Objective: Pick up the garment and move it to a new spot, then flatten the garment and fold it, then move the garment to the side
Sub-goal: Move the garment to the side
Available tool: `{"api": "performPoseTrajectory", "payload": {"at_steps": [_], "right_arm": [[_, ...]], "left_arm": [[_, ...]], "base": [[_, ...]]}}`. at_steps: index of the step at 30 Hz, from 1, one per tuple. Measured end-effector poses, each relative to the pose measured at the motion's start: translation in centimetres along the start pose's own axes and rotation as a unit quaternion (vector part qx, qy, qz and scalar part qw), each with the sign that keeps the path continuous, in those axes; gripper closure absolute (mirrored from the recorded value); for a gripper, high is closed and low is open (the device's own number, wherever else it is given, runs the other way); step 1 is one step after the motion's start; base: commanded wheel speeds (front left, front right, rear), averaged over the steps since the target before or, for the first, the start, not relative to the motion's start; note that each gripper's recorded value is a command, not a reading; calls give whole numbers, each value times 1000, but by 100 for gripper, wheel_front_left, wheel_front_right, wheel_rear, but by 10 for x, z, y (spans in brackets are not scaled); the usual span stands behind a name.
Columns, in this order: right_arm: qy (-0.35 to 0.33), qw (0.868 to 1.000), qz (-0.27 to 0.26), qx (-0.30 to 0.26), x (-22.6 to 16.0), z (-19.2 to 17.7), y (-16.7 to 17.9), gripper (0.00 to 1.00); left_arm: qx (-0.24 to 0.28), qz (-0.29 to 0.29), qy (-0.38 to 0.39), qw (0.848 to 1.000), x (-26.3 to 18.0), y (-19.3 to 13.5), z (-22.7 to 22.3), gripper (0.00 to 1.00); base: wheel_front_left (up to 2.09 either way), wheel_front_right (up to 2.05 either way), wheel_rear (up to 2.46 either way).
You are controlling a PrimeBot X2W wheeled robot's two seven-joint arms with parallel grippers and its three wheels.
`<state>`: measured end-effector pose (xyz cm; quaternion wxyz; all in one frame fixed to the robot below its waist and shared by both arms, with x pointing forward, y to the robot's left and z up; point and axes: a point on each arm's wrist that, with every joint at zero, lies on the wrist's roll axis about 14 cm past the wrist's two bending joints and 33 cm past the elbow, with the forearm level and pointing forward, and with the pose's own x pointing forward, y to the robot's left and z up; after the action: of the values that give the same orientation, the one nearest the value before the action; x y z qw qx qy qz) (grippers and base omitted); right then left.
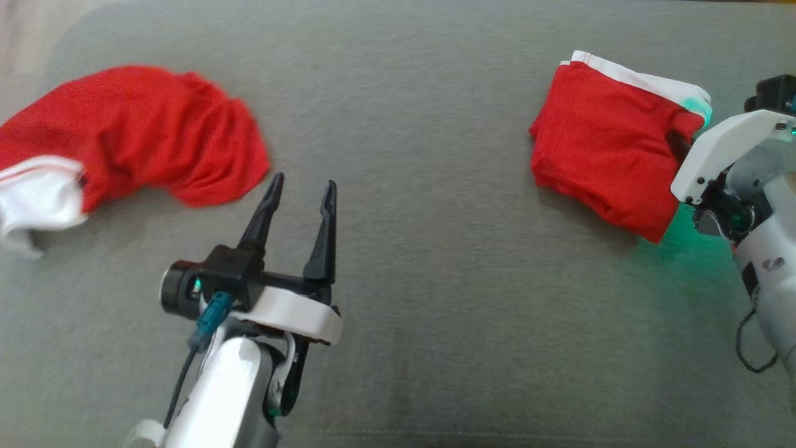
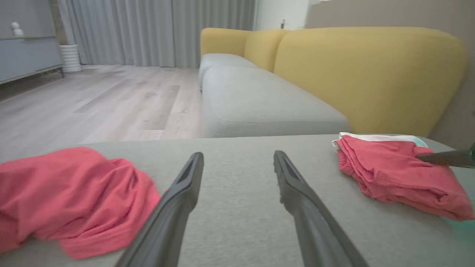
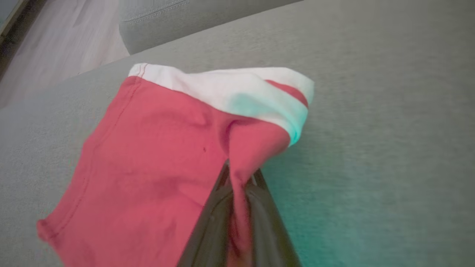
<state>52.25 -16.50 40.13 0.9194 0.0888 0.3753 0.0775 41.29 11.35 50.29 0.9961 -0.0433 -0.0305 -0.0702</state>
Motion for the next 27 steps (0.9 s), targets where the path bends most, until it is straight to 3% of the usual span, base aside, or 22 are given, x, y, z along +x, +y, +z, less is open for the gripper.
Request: {"api": "performPoseTrajectory", "payload": {"at_steps": [9,17,21,27], "right_arm": [[-34,996,-81,30,-67,-2,-82,100],[-54,988,-128,68,-113,-20,-127,100],[-49,987,-140,68,-114,-31,-138,100],[-28,989,-144,25,-94,-31,-146,100]], "left_arm": [[-21,-124,6,992,17,-79,-8,0],[-32,-220,2,975,28,-145,-8,0],[-35,-240,7,970,32,-159,-14,0],[-33,-231,29,972,43,-150,-36,0]], "base": [[0,0,0],[0,0,0],[0,0,0],[0,0,0]]}}
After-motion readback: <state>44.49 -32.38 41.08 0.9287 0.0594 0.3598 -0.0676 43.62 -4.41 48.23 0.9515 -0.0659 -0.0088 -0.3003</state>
